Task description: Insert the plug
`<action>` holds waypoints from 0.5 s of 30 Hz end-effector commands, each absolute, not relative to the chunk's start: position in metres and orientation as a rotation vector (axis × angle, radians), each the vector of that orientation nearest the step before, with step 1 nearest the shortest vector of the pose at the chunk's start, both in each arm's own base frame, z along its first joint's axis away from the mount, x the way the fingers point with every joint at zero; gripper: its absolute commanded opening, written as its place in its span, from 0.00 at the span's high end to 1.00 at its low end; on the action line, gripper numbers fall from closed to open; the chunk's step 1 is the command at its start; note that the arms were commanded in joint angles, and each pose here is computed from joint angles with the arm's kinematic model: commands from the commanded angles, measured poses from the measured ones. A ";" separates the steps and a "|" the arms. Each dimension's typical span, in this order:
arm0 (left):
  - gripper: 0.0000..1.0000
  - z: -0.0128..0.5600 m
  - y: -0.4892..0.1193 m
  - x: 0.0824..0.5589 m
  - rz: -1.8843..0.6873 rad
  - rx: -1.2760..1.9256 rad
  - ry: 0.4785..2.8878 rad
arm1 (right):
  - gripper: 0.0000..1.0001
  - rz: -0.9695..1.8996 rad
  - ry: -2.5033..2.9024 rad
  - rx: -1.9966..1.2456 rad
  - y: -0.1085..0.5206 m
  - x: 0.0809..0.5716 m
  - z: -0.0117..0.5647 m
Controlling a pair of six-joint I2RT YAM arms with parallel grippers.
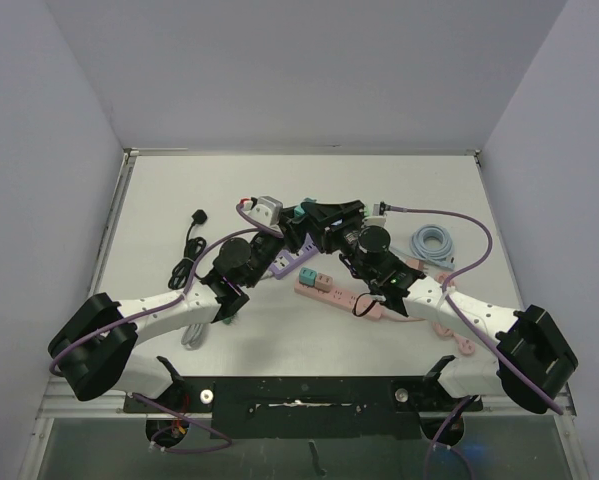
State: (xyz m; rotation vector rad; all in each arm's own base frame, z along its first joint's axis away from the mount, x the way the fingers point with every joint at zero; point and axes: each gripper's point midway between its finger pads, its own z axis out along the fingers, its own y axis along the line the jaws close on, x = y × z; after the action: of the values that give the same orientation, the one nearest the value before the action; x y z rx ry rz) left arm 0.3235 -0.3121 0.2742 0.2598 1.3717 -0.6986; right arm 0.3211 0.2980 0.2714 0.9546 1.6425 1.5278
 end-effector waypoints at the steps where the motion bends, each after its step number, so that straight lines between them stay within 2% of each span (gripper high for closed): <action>1: 0.75 0.290 -0.312 0.328 -0.718 0.234 1.340 | 0.49 1.622 1.532 0.905 0.294 0.318 0.308; 4: 0.91 0.289 -0.309 0.330 -0.709 0.230 1.358 | 0.38 1.596 1.550 0.884 0.292 0.319 0.305; 6: 1.00 0.288 -0.306 0.331 -0.699 0.227 1.382 | 0.23 1.537 1.575 0.865 0.287 0.321 0.299; 7: 1.00 0.290 -0.302 0.331 -0.695 0.223 1.393 | 0.16 1.497 1.588 0.853 0.282 0.322 0.295; 9: 1.00 0.286 -0.294 0.332 -0.678 0.220 1.446 | 0.08 1.407 1.616 0.825 0.270 0.324 0.285; 15: 1.00 0.267 -0.242 0.341 -0.614 0.203 1.709 | 0.03 1.214 1.640 0.688 0.225 0.317 0.261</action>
State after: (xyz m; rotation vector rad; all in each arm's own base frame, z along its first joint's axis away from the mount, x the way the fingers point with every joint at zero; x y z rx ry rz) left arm 0.3373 -0.2736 0.2360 0.2490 1.6284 -0.6044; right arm 0.3229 0.2536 0.2635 0.8245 1.6546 1.3414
